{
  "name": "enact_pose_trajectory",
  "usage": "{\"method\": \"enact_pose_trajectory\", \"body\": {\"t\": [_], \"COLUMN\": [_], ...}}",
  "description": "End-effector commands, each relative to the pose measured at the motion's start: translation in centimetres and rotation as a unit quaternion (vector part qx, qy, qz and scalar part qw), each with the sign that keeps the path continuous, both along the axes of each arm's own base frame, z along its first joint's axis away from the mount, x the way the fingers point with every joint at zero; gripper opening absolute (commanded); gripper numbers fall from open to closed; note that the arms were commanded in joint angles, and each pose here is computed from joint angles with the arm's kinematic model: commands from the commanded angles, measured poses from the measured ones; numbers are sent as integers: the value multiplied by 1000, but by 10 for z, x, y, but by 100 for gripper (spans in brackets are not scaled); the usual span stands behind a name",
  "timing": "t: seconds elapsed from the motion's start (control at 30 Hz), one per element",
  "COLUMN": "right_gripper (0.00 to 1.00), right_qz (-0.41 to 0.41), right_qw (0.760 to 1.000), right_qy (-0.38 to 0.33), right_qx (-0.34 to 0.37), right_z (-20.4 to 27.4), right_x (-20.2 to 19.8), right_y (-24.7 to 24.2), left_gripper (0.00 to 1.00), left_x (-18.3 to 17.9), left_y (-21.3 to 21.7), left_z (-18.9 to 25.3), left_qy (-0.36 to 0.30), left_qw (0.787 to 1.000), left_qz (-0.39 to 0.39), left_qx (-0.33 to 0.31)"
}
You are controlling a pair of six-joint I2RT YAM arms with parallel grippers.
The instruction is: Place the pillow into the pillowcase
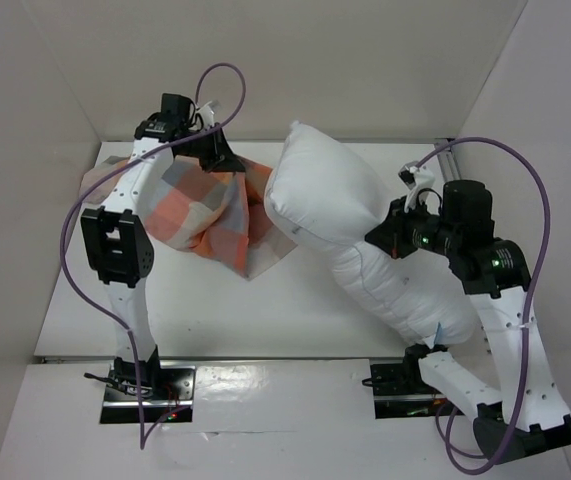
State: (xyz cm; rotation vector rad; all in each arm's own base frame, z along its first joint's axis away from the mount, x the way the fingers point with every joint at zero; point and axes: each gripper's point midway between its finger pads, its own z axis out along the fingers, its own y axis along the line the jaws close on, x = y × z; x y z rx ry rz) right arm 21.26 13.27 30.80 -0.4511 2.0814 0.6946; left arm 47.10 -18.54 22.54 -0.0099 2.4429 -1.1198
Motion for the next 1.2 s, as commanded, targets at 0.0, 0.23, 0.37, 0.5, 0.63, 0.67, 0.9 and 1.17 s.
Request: {"method": "enact_pose_trajectory", "body": {"t": [0.0,0.23,0.37,0.5,0.63,0.67,0.9,1.17], "right_gripper": [0,0,0,0,0,0,83,83], "right_qz": [15,29,39,24,1,5,-69,18], "right_qw": [999,997,995,989,984,983,989,996], "right_qy": [52,71,96,143,176,184,134,60], "right_qx": [-8,3,4,4,14,16,-1,56], "right_z": [-9,-15,-25,-50,-74,-80,-57,-11], "right_x": [-38,-44,-45,-42,-34,-36,-9,36], "right_y": [-4,1,6,7,9,10,-5,44], "left_gripper": [0,0,0,0,0,0,0,0], "left_x": [13,29,34,27,21,18,13,-5], "left_y": [-2,2,-1,-1,2,2,1,3], "left_z": [21,42,46,38,43,46,42,37], "left_qy": [-35,-58,-64,-51,-64,-66,-55,-44], "left_qw": [999,997,996,997,997,997,997,998], "left_qz": [-9,6,-1,0,-2,-2,-6,-9], "left_qx": [-25,-49,-60,-59,-50,-50,-53,-47]}}
